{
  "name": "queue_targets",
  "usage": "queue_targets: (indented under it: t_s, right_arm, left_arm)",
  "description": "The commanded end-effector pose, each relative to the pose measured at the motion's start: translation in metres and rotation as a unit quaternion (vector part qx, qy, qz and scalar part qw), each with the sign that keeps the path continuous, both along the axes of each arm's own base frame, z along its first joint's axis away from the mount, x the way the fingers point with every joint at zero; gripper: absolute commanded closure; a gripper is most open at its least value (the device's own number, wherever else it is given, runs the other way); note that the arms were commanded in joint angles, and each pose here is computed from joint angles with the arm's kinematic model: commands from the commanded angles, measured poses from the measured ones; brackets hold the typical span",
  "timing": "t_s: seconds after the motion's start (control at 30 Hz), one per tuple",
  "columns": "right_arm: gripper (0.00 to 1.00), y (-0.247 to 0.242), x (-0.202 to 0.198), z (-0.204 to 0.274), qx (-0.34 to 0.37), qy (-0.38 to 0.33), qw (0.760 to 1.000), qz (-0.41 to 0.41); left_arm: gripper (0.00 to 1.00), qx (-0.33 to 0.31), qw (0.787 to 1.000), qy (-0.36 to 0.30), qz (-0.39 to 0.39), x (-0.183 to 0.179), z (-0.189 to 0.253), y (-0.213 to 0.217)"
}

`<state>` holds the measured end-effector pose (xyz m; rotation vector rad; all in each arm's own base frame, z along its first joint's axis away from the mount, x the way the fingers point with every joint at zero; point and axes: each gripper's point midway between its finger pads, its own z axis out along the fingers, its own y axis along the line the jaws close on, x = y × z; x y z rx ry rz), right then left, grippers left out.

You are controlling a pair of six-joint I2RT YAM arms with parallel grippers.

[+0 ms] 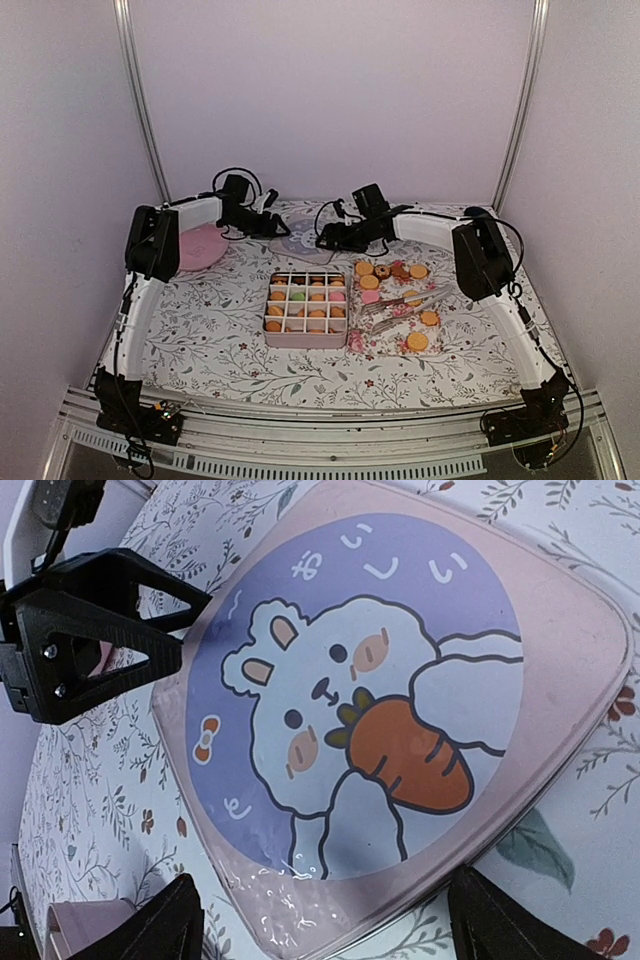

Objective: Pack the cookies
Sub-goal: Move the box lid to the center of the board.

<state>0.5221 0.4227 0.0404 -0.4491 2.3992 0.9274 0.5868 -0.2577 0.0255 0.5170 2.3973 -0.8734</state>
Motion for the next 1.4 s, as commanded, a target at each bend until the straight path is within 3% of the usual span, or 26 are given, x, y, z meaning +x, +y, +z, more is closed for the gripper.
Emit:
queue_targets:
  t_s: [0.0,0.23,0.33,0.63,1.1,1.37]
  right_arm:
    - [0.14,0.035,-0.049,0.022,0.029,0.018,0.999,0.041]
    - [0.14,0.028,-0.056,0.076,0.073,-0.014,0.997,0.02]
    - [0.14,0.026,-0.06,0.104,0.092,-0.028,0.995,0.02]
    - [0.15,0.015,-0.08,0.116,0.107,-0.014,0.994,0.018]
    - [0.15,-0.043,-0.116,0.066,0.038,0.037,0.998,-0.03]
    - [0.15,-0.073,-0.113,0.054,0.033,0.048,0.996,-0.066]
  left_arm:
    - [0.34,-0.009,0.994,0.093,-0.054,-0.077,-0.021,-0.019]
    - [0.34,-0.033,0.991,0.086,-0.096,-0.129,0.002,-0.038]
    - [0.34,-0.036,0.99,0.087,-0.102,-0.134,0.004,-0.043]
    - [0.35,-0.051,0.988,0.085,-0.116,-0.14,0.006,-0.058]
    - [0.35,-0.051,0.977,0.086,-0.187,-0.169,-0.003,-0.108]
    - [0.36,-0.054,0.974,0.092,-0.2,-0.175,-0.007,-0.114]
